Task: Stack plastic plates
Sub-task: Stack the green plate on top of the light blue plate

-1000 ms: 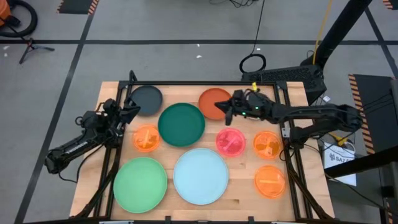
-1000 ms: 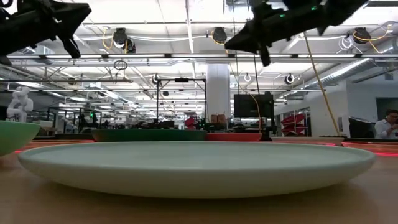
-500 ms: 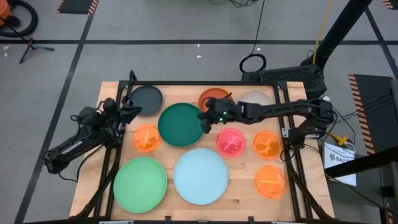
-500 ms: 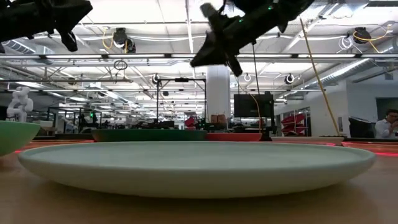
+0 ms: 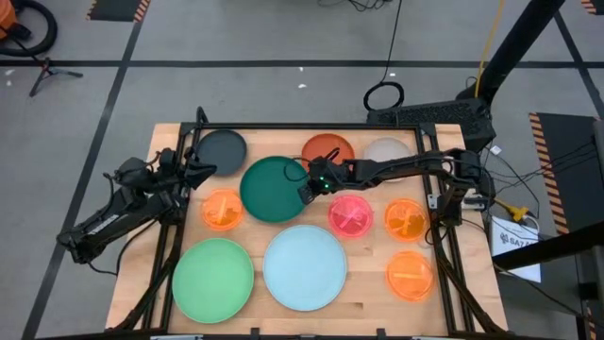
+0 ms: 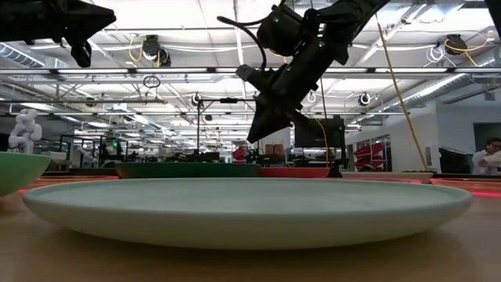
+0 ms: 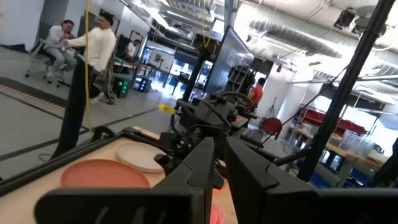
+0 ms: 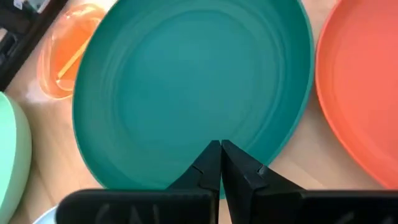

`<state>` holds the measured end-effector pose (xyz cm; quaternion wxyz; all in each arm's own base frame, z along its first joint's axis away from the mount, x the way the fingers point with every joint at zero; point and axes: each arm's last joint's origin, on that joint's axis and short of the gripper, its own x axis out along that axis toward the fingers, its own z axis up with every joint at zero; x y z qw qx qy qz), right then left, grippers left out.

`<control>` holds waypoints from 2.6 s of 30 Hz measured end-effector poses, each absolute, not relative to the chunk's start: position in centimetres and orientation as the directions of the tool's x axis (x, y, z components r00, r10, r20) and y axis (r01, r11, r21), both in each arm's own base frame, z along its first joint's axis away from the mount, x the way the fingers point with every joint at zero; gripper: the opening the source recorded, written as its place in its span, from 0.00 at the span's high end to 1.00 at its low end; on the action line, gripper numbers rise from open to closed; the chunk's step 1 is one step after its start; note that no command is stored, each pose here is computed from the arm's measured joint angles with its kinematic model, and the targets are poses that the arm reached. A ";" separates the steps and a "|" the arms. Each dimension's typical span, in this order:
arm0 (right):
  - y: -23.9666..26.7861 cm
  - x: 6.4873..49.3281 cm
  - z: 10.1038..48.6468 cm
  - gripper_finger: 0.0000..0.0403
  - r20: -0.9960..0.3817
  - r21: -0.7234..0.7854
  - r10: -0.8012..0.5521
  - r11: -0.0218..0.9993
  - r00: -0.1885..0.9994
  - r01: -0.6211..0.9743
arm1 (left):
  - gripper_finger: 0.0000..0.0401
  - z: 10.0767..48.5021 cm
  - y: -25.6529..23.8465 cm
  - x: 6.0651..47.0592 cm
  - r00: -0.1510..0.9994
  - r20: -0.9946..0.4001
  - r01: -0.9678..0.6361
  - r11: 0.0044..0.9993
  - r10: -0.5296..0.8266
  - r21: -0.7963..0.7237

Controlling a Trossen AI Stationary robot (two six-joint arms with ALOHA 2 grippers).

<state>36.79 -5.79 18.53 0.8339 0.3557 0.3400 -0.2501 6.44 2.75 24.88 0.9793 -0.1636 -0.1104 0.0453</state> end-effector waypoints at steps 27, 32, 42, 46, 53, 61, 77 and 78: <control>-4.4 42.1 23.3 0.59 -0.611 0.520 -0.056 0.724 0.790 0.453 | 0.88 24.9 2.8 6.4 0.967 0.206 -0.082 0.947 0.151 -0.310; -4.9 41.5 22.5 0.59 -0.809 0.361 -0.127 0.663 0.574 0.656 | 0.88 24.9 2.8 6.4 0.967 0.204 -0.079 0.943 0.151 -0.322; -6.7 39.5 20.6 0.59 -0.903 0.097 -0.328 0.472 0.277 0.876 | 0.88 24.6 2.9 6.5 0.972 0.177 -0.087 0.937 0.154 -0.338; -7.1 39.9 19.4 0.59 -0.908 0.088 -0.327 0.462 0.261 0.883 | 0.88 24.5 2.9 6.5 0.973 0.169 -0.090 0.936 0.155 -0.340; -7.2 40.9 16.8 0.59 -0.921 0.087 -0.300 0.466 0.250 0.880 | 0.88 24.5 2.9 6.5 0.974 0.165 -0.092 0.937 0.155 -0.338; -7.2 41.9 14.6 0.59 -0.929 0.127 -0.249 0.478 0.273 0.869 | 0.88 24.5 2.9 6.5 0.974 0.165 -0.092 0.937 0.155 -0.337; -7.3 42.5 14.2 0.79 -0.916 0.156 -0.254 0.487 0.310 0.860 | 0.88 24.5 2.9 6.5 0.974 0.165 -0.092 0.937 0.155 -0.338; -7.3 42.5 14.2 0.81 -0.916 0.157 -0.255 0.483 0.311 0.861 | 0.88 24.5 2.9 6.5 0.974 0.165 -0.092 0.937 0.155 -0.338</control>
